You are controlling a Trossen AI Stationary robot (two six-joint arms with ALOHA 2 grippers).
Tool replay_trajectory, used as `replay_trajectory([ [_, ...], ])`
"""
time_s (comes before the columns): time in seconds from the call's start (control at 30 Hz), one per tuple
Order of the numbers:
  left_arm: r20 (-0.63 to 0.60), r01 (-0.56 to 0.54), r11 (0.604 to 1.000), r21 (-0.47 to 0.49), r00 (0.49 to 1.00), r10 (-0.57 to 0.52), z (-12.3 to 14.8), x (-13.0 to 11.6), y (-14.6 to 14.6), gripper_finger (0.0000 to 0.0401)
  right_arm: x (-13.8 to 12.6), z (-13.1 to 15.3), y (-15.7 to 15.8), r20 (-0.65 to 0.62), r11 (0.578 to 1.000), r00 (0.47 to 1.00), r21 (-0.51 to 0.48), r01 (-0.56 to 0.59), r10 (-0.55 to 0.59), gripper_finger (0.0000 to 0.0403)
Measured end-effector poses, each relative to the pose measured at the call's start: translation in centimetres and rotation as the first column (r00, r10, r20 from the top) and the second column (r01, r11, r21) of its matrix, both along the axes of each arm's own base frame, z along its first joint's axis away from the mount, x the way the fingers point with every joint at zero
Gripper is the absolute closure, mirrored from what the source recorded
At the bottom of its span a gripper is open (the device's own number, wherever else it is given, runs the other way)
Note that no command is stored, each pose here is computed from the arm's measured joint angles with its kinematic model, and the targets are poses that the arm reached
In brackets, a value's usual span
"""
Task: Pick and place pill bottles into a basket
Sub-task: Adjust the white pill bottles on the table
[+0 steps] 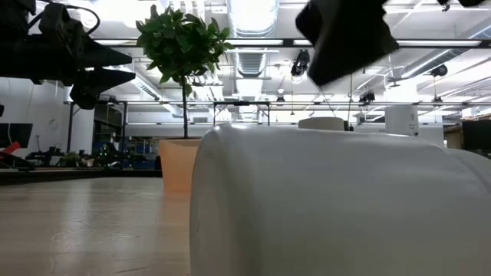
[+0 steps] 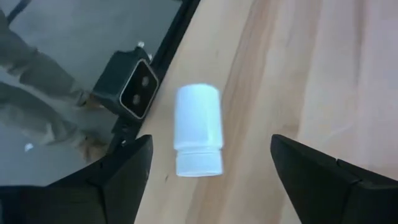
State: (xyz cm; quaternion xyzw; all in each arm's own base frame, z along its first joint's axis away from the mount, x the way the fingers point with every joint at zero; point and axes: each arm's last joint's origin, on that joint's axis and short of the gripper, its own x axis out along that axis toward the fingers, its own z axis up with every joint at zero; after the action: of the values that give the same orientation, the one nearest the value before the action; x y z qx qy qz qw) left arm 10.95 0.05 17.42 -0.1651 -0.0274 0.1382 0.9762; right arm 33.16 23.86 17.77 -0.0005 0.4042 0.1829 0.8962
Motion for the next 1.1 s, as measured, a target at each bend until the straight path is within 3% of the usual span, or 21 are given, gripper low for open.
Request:
replay_trajectory([
  [0.27,0.0,0.0,1.0,0.0,1.0,0.0,0.0,0.0,0.0,0.0228,0.4,-1.7,1.0,-0.116,0.996,0.992,0.075,-0.047,0.055,0.0102],
  [0.87,0.001,0.0,1.0,0.0,1.0,0.0,0.0,0.0,0.0,0.0228,0.7,-3.7,1.1,-0.163,0.998,0.986,0.061,-0.007,0.017,0.0135],
  [1.1,0.001,0.0,1.0,0.0,1.0,0.0,0.0,0.0,0.0,0.0228,1.0,-3.9,0.8,-0.17,0.987,0.977,0.069,0.146,-0.133,0.0148],
])
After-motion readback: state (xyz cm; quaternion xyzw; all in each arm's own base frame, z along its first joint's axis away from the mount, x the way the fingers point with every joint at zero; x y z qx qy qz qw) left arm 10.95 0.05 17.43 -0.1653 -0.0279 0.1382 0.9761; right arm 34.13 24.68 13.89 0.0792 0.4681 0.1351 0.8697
